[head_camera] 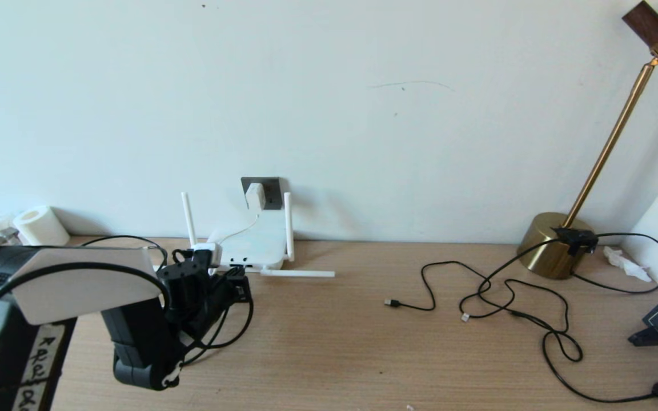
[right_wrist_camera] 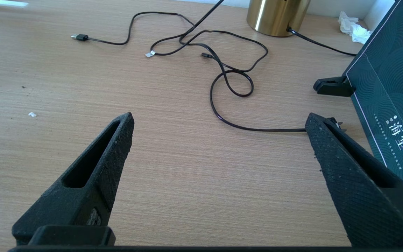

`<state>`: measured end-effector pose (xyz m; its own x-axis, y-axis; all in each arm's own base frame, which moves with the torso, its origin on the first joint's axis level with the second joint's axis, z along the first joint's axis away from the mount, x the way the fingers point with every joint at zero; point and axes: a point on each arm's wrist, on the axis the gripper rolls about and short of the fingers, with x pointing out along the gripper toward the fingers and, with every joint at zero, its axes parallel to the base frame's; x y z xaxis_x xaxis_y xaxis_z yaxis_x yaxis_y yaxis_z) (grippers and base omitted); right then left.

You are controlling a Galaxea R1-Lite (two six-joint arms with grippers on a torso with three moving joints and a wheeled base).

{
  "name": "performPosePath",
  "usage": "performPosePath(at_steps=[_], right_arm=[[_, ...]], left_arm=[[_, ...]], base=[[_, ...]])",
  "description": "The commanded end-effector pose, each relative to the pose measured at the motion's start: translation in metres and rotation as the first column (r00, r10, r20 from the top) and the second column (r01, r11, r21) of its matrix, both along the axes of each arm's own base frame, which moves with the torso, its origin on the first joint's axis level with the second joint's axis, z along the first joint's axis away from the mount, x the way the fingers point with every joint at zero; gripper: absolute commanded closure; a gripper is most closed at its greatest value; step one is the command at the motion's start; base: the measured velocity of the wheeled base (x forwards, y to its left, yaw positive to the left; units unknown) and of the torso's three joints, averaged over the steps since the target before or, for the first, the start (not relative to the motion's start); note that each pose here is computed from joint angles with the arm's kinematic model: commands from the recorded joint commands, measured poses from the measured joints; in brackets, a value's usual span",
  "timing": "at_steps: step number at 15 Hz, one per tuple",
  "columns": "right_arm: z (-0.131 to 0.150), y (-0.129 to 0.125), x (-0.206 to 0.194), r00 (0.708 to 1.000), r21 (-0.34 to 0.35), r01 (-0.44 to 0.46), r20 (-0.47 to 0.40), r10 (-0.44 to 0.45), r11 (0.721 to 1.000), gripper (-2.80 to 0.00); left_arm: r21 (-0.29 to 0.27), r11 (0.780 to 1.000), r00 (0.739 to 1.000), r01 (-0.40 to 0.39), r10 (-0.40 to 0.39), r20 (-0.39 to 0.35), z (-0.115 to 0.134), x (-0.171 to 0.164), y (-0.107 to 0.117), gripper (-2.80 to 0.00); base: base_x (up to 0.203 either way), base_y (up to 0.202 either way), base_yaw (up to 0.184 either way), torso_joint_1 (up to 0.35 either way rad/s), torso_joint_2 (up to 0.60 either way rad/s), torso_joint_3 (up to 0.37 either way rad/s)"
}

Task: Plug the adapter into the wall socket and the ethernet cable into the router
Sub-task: Plug cable into router interface

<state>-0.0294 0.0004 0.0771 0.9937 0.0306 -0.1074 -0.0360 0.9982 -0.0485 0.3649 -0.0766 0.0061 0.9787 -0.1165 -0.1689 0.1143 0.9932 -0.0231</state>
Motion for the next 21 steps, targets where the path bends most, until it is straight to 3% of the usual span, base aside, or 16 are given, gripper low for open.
performPosePath(at_steps=[1, 21], right_arm=[[-0.0001, 0.0000, 0.0001, 1.000, -0.001, -0.002, -0.003, 0.002, 1.000, -2.80], [-0.0001, 0.0000, 0.0001, 1.000, -0.001, -0.002, -0.003, 0.002, 1.000, -2.80]], left_arm=[[-0.002, 1.000, 1.000, 0.000, 0.000, 0.010, -0.0004, 0.0017, -0.0006, 0.00], [-0.005, 1.000, 1.000, 0.000, 0.000, 0.023, -0.0019, 0.0078, -0.0019, 0.00]], base=[[0.000, 0.000, 0.000, 0.000, 0.00, 0.000], [0.000, 0.000, 0.000, 0.000, 0.00, 0.000]])
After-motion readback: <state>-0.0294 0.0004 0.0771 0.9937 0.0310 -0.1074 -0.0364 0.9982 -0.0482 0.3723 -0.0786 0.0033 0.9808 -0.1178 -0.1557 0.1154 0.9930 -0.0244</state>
